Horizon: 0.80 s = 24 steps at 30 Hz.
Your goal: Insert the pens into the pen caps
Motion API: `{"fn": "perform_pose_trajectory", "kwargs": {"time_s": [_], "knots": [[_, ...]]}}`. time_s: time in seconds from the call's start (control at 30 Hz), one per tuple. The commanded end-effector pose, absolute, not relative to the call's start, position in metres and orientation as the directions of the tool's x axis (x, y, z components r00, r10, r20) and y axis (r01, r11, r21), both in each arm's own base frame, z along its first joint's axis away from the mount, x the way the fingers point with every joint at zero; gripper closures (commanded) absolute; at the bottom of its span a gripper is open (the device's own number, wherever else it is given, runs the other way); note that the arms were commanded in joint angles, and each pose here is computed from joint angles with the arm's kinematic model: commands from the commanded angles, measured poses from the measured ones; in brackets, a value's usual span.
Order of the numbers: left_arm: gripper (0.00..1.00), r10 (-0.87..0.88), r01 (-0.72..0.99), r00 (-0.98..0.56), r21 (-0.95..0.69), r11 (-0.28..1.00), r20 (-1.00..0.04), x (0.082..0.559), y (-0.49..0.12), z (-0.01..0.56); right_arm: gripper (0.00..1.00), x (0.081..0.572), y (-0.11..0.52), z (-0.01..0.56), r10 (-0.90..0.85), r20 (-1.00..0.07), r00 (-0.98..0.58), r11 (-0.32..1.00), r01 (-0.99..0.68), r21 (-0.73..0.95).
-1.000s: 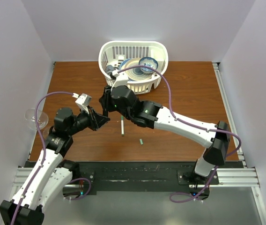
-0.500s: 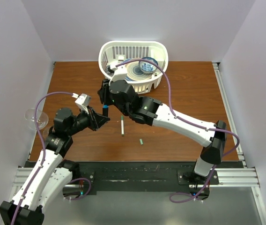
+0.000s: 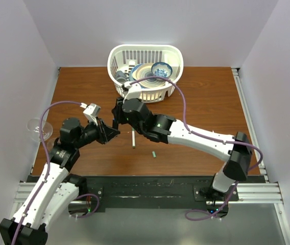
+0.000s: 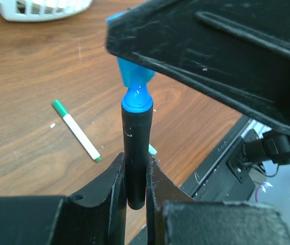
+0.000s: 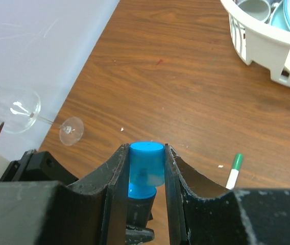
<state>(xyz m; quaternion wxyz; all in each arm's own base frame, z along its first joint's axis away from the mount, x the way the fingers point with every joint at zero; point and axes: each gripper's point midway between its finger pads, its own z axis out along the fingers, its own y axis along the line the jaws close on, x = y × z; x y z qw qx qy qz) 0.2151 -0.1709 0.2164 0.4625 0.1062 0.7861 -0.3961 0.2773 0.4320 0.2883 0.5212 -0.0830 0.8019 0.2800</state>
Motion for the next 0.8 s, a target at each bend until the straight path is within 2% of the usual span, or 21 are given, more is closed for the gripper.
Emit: {"fn": "perform_pose_trajectory", "kwargs": {"time_s": [0.0, 0.33, 0.47, 0.77], "knots": [[1.00, -0.233, 0.582, -0.471, -0.498, 0.642, -0.851, 0.221, -0.174, 0.242, 1.00, 0.264, 0.424, 0.288, 0.221, -0.856, -0.466, 0.806, -0.407, 0.430], [1.00, -0.281, 0.583, -0.501, -0.559, 0.590, -0.819, 0.219, -0.182, 0.243, 1.00, 0.240, 0.435, 0.280, 0.267, -0.828, -0.493, 0.768, -0.410, 0.492], [1.00, -0.297, 0.595, -0.517, -0.587, 0.549, -0.803, 0.216, -0.187, 0.244, 1.00, 0.220, 0.439, 0.283, 0.293, -0.803, -0.518, 0.692, -0.465, 0.552], [1.00, -0.337, 0.681, -0.411, -0.531, 0.505, -0.847, 0.210, -0.189, 0.286, 1.00, 0.177, 0.435, 0.291, 0.225, -0.791, -0.569, 0.601, -0.558, 0.572]]}}
